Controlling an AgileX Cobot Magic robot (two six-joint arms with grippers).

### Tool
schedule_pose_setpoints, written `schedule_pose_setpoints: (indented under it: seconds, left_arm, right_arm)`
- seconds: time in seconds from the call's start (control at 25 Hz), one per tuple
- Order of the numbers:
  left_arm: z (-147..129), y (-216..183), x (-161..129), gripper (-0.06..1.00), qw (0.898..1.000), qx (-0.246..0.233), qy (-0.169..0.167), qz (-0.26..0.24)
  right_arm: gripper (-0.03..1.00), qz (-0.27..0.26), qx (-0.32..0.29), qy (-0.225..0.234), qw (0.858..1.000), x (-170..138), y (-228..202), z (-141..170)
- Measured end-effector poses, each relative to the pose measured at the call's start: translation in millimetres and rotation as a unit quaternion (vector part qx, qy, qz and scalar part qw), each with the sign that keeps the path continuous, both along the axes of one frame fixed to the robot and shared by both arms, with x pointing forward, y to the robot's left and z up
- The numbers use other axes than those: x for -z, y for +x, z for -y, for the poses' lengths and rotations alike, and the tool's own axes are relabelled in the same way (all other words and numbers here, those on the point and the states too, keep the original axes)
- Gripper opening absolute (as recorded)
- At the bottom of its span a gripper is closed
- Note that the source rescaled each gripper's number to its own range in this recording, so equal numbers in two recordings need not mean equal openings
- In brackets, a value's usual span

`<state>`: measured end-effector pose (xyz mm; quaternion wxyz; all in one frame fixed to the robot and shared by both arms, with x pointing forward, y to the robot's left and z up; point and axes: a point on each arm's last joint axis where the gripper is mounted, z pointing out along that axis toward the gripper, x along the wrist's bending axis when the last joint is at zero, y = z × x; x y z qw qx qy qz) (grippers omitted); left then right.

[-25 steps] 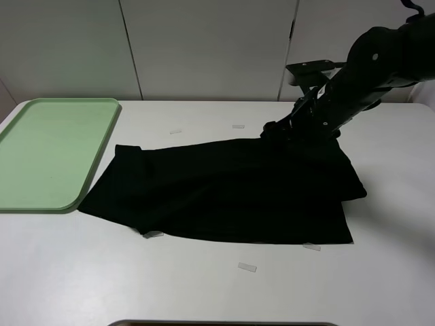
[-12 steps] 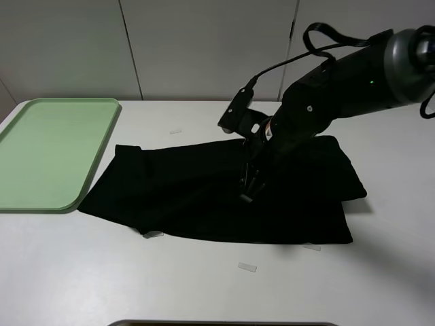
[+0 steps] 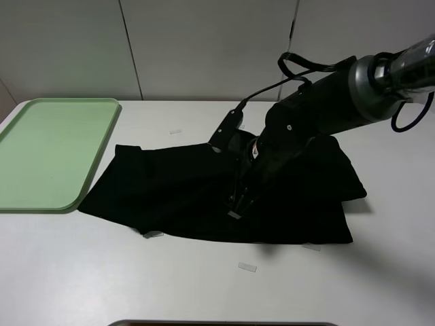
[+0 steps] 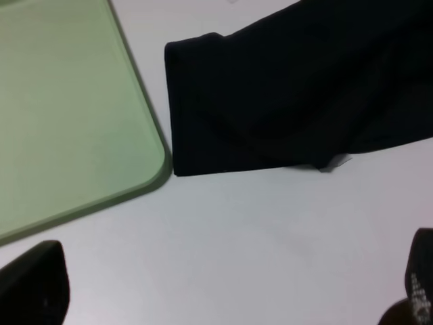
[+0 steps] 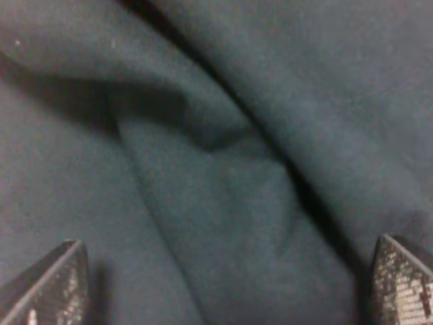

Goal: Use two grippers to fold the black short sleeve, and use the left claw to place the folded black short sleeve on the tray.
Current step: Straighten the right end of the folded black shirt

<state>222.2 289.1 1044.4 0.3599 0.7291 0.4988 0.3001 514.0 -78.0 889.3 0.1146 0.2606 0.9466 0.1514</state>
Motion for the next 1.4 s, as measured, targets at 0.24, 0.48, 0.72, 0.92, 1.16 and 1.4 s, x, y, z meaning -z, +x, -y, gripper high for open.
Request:
schedule_pose_setpoints:
  seconds: [0.24, 0.48, 0.72, 0.92, 1.16, 1.4]
  left_arm:
    - [0, 0, 0, 1.0, 1.0, 0.0, 0.0, 0.0]
    - [0, 0, 0, 1.0, 1.0, 0.0, 0.001, 0.0]
    - [0, 0, 0, 1.0, 1.0, 0.0, 0.001, 0.0]
    - [0, 0, 0, 1.0, 1.0, 0.0, 0.001, 0.0]
    - [0, 0, 0, 1.0, 1.0, 0.0, 0.001, 0.0]
    - [0, 0, 0, 1.0, 1.0, 0.0, 0.001, 0.0]
  right_arm:
    - [0.9, -0.004, 0.006, 0.002, 1.0, 4, 1, 0]
    - [0.87, -0.006, 0.013, 0.009, 1.0, 4, 0, -1]
    - [0.87, -0.02, 0.02, 0.014, 1.0, 5, -5, -6]
    - [0.87, -0.024, 0.024, 0.016, 0.999, 6, -5, -6]
    - [0.86, -0.05, 0.048, 0.045, 0.997, 6, -17, -21]
    - [0.86, -0.074, 0.057, 0.07, 0.993, 3, -35, -39]
